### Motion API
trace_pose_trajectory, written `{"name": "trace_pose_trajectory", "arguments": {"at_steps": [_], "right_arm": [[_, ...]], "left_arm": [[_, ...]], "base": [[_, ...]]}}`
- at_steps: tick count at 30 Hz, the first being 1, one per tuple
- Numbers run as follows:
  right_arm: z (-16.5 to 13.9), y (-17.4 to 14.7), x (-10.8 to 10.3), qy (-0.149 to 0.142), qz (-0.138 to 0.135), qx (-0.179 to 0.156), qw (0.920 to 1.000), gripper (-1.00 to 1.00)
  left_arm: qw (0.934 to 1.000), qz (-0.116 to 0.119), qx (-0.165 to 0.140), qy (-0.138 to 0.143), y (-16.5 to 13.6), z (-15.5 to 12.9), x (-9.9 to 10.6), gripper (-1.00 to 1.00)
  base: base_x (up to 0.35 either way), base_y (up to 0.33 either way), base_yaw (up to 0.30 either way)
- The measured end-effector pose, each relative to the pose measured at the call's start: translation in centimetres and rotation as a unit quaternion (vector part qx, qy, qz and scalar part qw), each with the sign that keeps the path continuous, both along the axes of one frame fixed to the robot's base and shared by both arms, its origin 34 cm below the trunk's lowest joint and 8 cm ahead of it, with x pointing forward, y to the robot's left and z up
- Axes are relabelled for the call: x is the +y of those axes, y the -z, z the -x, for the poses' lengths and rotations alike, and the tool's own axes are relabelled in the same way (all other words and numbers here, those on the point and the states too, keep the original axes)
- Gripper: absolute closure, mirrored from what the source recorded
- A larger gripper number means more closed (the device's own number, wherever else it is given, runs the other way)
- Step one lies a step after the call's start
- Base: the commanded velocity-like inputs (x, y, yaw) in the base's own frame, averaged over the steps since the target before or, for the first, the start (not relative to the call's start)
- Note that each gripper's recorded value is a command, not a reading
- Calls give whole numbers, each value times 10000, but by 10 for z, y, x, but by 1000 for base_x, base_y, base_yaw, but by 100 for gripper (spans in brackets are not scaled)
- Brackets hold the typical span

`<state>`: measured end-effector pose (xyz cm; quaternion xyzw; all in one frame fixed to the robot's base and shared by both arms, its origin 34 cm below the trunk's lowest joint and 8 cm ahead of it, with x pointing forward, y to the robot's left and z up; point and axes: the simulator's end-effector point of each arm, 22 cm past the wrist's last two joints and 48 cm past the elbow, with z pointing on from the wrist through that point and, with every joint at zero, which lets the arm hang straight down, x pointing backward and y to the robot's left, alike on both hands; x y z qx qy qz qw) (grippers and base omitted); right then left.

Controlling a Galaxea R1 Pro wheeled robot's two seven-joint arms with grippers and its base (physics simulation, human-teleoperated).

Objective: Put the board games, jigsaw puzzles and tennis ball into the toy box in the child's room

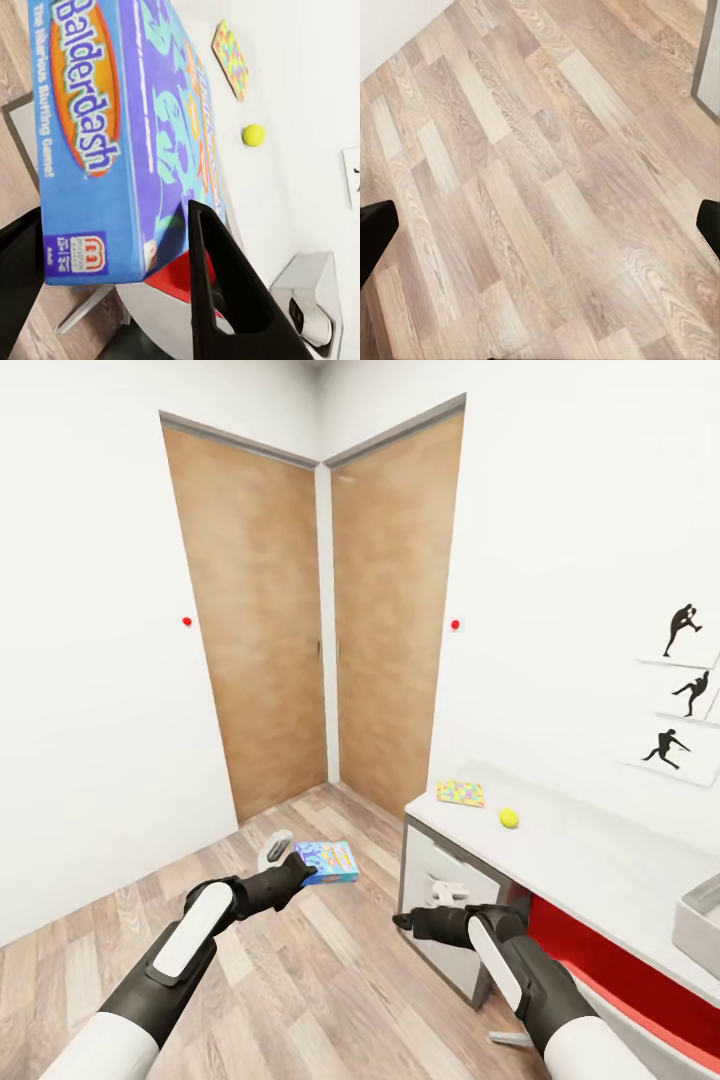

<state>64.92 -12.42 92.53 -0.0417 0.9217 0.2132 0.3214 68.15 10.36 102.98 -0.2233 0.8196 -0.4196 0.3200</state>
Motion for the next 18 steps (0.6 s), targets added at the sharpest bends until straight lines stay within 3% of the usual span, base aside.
{"name": "trace_pose_trajectory", "arguments": {"at_steps": [18], "right_arm": [[-9, -20, 4, -34, -51, -246, 9997, -100]], "left_arm": [[10000, -1, 0, -1, 0, 0, 0, 100]], "base": [[333, 0, 0]]}}
